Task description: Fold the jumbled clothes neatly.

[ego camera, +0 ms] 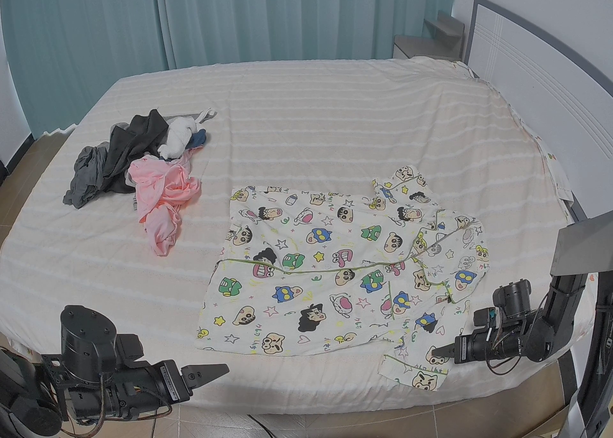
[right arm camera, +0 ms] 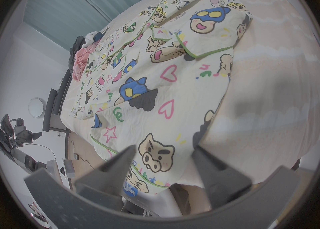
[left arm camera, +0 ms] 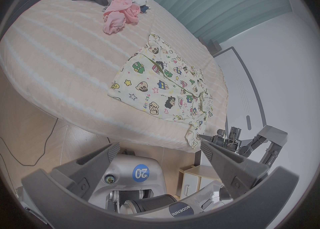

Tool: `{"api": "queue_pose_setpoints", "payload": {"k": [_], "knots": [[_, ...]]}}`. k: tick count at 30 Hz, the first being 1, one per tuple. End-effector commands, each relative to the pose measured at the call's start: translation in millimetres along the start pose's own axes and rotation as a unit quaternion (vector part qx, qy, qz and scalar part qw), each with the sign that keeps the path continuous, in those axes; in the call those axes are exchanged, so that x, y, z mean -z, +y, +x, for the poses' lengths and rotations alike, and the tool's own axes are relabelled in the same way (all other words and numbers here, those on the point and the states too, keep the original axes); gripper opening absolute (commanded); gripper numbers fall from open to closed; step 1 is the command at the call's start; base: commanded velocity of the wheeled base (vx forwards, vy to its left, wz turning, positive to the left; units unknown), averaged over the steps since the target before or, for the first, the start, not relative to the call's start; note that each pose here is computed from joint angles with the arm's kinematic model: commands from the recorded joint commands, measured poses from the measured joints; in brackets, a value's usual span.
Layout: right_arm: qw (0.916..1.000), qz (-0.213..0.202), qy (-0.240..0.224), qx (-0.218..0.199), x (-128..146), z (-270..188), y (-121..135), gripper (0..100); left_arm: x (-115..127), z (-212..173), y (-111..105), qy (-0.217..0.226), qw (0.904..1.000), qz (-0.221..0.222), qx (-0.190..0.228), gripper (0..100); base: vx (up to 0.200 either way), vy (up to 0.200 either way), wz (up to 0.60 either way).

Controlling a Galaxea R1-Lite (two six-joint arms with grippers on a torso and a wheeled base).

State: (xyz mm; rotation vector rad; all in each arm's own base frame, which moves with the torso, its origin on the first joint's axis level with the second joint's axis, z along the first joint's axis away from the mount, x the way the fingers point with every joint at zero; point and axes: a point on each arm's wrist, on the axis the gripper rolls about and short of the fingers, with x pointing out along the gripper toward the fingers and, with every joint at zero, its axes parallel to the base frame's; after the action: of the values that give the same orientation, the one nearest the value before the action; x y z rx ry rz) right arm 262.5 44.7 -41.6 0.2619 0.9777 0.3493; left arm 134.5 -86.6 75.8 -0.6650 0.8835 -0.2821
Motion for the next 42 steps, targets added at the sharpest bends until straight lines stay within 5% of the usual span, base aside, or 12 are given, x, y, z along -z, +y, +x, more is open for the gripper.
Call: {"api": "queue_pose_setpoints", "payload": {"k": [1,12,33,34,42], "knots": [[1.0000,0.003,0.003,0.002,2,-1,0,0,0,0,0,0.000,1.0000,0.000,0.000,100,0.000,0.000,0.00],[0.9995,0.022,0.010,0.022,12,-18,-13,0,0,1,0,0.003,1.0000,0.000,-0.002,100,0.000,0.000,0.00],[0.9991,-0.009,0.022,0.035,23,-32,-22,0,1,2,0,0.004,1.0000,0.001,-0.003,100,0.000,0.000,0.00],[0.9991,-0.010,0.019,0.035,23,-32,-22,100,1,2,0,0.004,1.0000,0.001,-0.003,100,0.000,0.000,0.00],[0.9994,-0.016,-0.002,0.029,18,-36,-19,100,1,2,0,0.004,1.0000,0.001,-0.003,100,0.000,0.000,0.00]]}}
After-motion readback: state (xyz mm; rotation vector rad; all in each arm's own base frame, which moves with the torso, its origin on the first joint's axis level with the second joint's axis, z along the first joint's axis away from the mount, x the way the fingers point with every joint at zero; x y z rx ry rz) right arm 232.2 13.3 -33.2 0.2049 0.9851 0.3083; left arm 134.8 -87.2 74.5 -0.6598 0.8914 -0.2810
